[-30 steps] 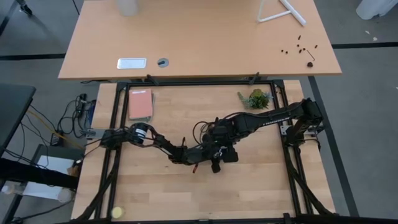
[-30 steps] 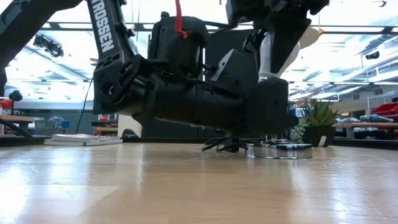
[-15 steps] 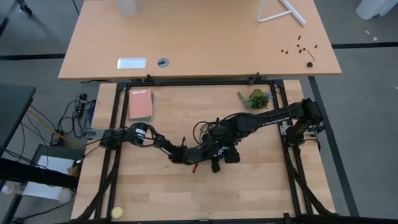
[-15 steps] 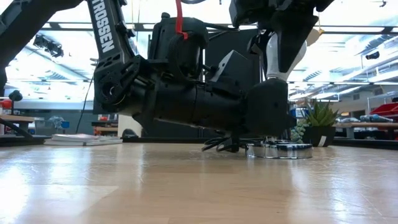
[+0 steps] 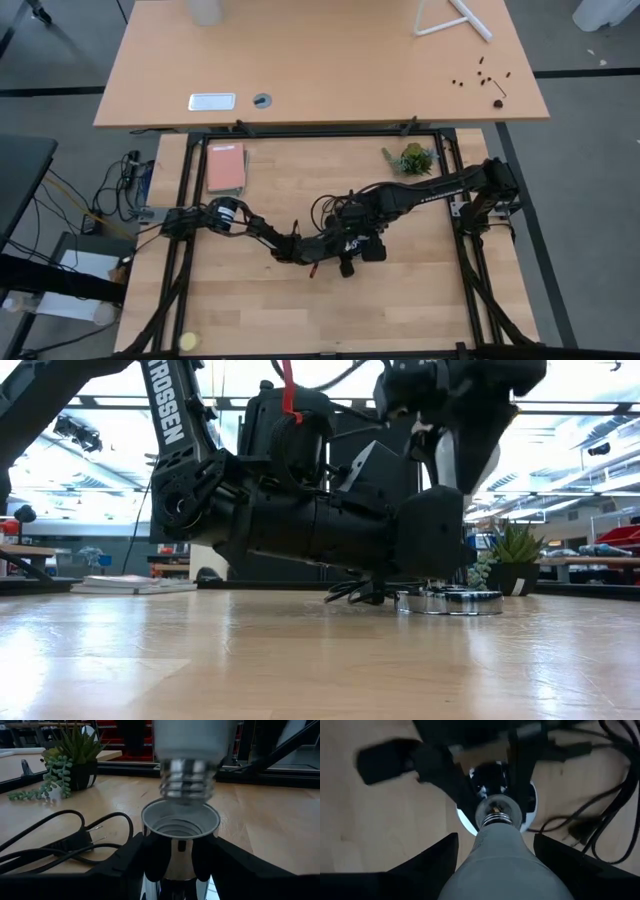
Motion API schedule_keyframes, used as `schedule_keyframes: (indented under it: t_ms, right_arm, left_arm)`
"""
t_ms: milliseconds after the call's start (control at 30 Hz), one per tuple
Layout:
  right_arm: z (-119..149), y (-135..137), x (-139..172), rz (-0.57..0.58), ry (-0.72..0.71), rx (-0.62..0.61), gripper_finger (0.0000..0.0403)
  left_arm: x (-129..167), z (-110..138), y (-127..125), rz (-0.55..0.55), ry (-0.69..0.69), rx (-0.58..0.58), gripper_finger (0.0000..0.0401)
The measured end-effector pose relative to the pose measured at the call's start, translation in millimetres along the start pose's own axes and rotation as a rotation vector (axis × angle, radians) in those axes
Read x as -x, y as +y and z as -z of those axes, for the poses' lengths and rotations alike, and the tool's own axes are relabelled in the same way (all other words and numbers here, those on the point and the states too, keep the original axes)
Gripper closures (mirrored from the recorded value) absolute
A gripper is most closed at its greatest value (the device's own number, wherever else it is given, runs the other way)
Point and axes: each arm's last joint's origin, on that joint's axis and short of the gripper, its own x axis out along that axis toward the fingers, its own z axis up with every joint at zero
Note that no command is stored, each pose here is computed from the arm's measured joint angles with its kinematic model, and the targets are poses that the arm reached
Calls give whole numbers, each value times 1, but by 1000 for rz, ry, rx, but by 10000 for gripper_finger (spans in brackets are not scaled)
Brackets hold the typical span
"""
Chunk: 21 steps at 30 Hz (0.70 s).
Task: Screw lightbulb
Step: Insert the white lightbulb into the silver lamp
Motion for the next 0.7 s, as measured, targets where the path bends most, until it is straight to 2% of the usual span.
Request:
schedule_keyframes:
  t_ms: [467,700]
  right_arm:
    - [-5,-1,-7,-23,-63,-3,138]
    - [2,-6,-19,-35,-15,-23,138]
  left_arm:
    - [0,0,0,1,1,0,213]
    - [0,0,0,5,1,0,213]
